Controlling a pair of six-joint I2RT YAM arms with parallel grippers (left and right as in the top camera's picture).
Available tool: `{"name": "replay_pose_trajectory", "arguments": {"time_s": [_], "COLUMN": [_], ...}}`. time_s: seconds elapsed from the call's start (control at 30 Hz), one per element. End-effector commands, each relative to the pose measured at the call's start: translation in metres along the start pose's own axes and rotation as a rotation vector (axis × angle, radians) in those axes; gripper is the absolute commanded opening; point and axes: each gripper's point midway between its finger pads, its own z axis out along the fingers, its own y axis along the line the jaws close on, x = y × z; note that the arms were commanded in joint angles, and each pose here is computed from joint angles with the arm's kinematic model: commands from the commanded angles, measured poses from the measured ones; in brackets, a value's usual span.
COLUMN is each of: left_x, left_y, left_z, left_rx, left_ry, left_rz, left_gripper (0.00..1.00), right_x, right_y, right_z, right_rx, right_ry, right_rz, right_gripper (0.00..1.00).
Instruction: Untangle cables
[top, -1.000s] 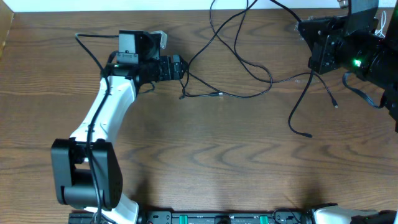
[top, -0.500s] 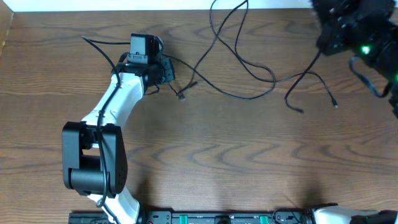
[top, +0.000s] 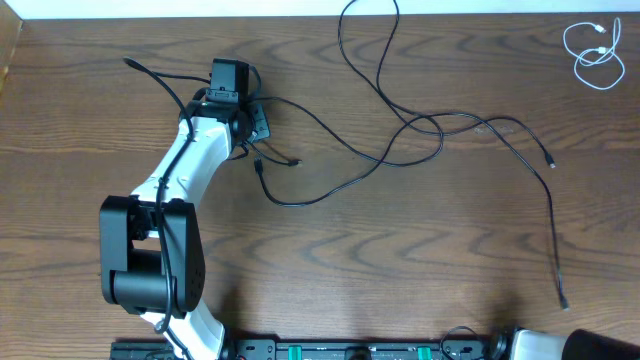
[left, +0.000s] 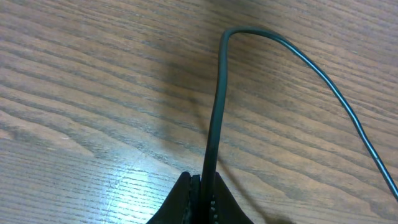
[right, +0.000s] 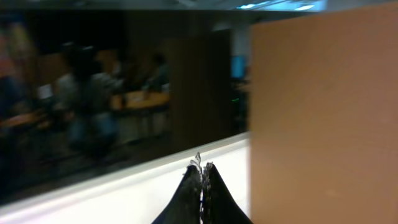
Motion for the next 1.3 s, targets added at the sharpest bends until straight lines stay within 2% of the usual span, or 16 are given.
{"name": "replay_pose_trajectory", "arguments": {"time_s": [0.0,0.13,0.17,0.2,0.4,0.47,0.5,0.6,0.77,0.83,1.03,1.23,1.27], "left_x": [-0.008,-0.007,-0.005,-0.002,-0.006,-0.016,-0.023,-0.037,-0.036,-0.032,-0.019,-0.016,-0.015], "left_y": [0.003,0.003,0.004,0.005,0.004,0.001,-0.001,-0.004,-0.001,0.002,0.007,0.008,0.008], "left_z": [-0.002,-0.002,-0.002,-0.002,-0.02,-0.041,-0.058,-0.111,-0.182,-0.201,-0.204,-0.197,-0.197], "left_rx": [-0.022,-0.022,-0.026,-0.029,-0.021,-0.001,0.012,0.05,0.085,0.091,0.079,0.071,0.07], "left_ry": [-0.02,-0.018,-0.007,0.002,-0.018,-0.067,-0.106,-0.213,-0.327,-0.352,-0.313,-0.286,-0.285], "left_rz": [-0.016,-0.016,-0.015,-0.014,0.049,0.046,0.044,0.038,0.054,0.057,0.058,0.06,0.06], "left_gripper": [0.07,0.07,0.07,0.07,0.08,0.08,0.16,0.3,0.35,0.37,0.41,0.46,0.47], "right_x": [0.007,0.067,0.103,0.122,0.183,0.192,0.198,0.215,0.252,0.271,0.333,0.406,0.428], "right_y": [-0.034,-0.014,0.0,0.008,0.036,0.04,0.044,0.053,0.083,0.103,0.159,0.209,0.218], "right_z": [0.021,0.048,0.056,0.059,0.055,0.048,0.043,0.027,0.0,-0.012,-0.038,-0.058,-0.062], "right_rx": [0.128,0.001,-0.08,-0.126,-0.291,-0.32,-0.345,-0.374,-0.441,-0.489,-0.602,-0.651,-0.626], "right_ry": [-0.001,0.192,0.314,0.378,0.602,0.649,0.68,0.773,0.95,1.029,1.246,1.444,1.497], "right_rz": [-0.015,-0.021,-0.02,-0.015,0.03,0.043,0.054,0.063,0.046,0.022,-0.045,-0.097,-0.115], "right_gripper": [0.01,0.01,0.01,0.01,0.02,0.06,0.09,0.14,0.22,0.29,0.51,0.6,0.64]}}
